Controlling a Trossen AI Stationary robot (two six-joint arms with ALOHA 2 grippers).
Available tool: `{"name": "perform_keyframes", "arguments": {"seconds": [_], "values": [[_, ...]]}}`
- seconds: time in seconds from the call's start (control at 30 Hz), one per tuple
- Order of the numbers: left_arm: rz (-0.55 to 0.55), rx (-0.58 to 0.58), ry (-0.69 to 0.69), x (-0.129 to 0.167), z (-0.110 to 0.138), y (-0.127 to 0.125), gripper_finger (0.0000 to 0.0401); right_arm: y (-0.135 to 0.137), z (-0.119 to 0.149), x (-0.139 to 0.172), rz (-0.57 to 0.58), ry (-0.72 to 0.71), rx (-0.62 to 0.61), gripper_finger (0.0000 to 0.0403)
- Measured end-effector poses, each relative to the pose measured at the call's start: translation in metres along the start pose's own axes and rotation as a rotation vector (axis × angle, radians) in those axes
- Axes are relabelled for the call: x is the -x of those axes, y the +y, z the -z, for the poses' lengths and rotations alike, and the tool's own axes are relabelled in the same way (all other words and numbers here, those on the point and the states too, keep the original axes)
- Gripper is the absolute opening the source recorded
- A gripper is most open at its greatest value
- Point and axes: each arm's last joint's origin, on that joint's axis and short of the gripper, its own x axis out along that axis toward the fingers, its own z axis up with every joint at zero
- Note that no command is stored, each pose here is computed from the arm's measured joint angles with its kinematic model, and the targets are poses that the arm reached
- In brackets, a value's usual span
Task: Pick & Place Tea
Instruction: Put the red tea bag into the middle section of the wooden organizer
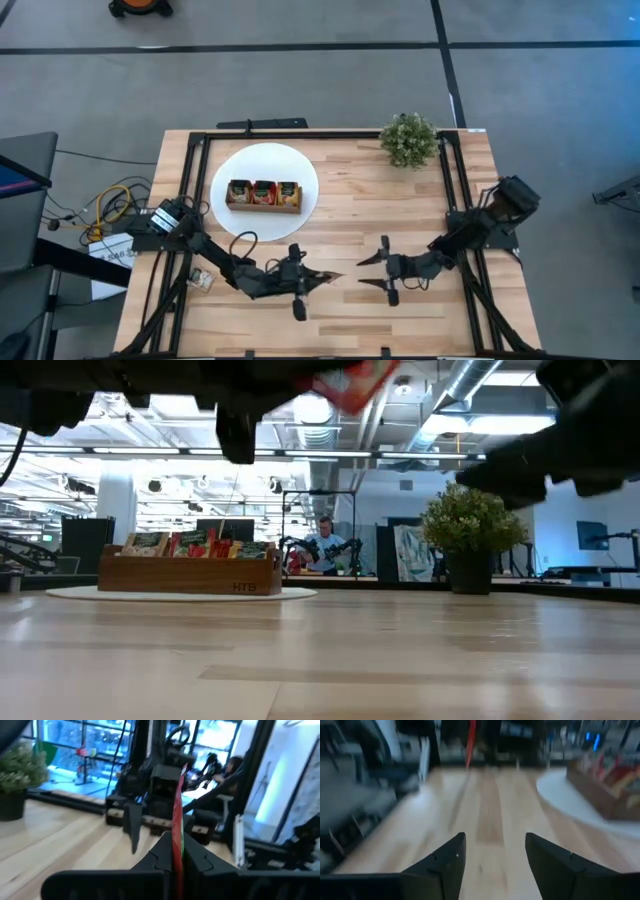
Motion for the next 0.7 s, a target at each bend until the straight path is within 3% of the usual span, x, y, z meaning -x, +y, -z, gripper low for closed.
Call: {"name": "perform_keyframes", "arguments": {"seconds": [0.27, 0.7], "values": [[0.047, -0.037, -0.013, -0.012, -0.009, -0.013, 0.0003, 0.007, -0.012, -0.034, 0.019, -0.291, -0.115, 0.0155], [0.044, -0.070, 0.015, -0.015, -0.007, -0.016, 0.0004, 0.019, -0.027, -0.043, -0.089, -0.360, -0.048, 0.0099]]}}
